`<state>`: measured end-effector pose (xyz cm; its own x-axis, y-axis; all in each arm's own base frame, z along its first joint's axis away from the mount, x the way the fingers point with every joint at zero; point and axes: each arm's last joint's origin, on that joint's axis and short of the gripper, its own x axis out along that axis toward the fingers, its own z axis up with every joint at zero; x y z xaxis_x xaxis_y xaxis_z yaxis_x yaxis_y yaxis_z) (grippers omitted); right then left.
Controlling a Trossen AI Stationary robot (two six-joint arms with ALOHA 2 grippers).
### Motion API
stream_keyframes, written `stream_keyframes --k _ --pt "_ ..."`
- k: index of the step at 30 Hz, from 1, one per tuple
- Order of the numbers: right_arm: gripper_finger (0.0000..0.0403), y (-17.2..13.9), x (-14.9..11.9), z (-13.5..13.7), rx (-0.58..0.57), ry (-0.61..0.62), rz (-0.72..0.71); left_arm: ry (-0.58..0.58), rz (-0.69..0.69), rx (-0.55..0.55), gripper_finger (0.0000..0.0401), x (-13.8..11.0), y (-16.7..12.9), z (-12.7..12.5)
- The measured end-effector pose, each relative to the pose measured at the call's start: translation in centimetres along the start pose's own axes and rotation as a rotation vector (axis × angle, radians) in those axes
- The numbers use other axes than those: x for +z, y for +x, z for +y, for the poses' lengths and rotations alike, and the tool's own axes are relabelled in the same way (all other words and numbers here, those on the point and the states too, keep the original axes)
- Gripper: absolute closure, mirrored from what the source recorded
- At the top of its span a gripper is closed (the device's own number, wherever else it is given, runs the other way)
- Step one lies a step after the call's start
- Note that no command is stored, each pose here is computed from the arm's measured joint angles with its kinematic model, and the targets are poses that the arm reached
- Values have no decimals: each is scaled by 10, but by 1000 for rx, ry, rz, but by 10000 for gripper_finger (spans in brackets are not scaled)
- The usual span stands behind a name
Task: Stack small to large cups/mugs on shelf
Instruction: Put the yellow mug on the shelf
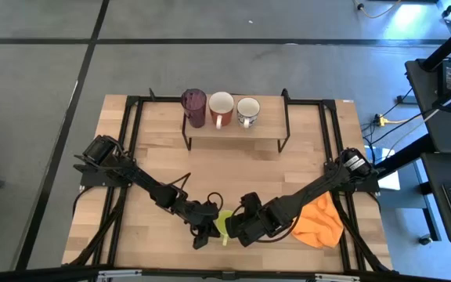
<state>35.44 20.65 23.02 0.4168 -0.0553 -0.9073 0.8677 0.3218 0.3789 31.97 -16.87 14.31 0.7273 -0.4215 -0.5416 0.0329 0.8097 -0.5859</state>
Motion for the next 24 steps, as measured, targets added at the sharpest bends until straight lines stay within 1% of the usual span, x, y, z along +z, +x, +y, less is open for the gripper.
stream_keyframes --k 5,8,14,24 --pt "284 8 -2 -1 -23 -1 11 15 -3 3 369 1 0 1" --pt "284 9 -2 0 -10 6 15 12 -13 6 369 4 0 4" --pt "284 12 -1 -1 -31 7 17 8 -19 9 369 9 -1 8" --pt "284 20 1 -3 -67 7 7 21 -4 -37 369 5 0 1"
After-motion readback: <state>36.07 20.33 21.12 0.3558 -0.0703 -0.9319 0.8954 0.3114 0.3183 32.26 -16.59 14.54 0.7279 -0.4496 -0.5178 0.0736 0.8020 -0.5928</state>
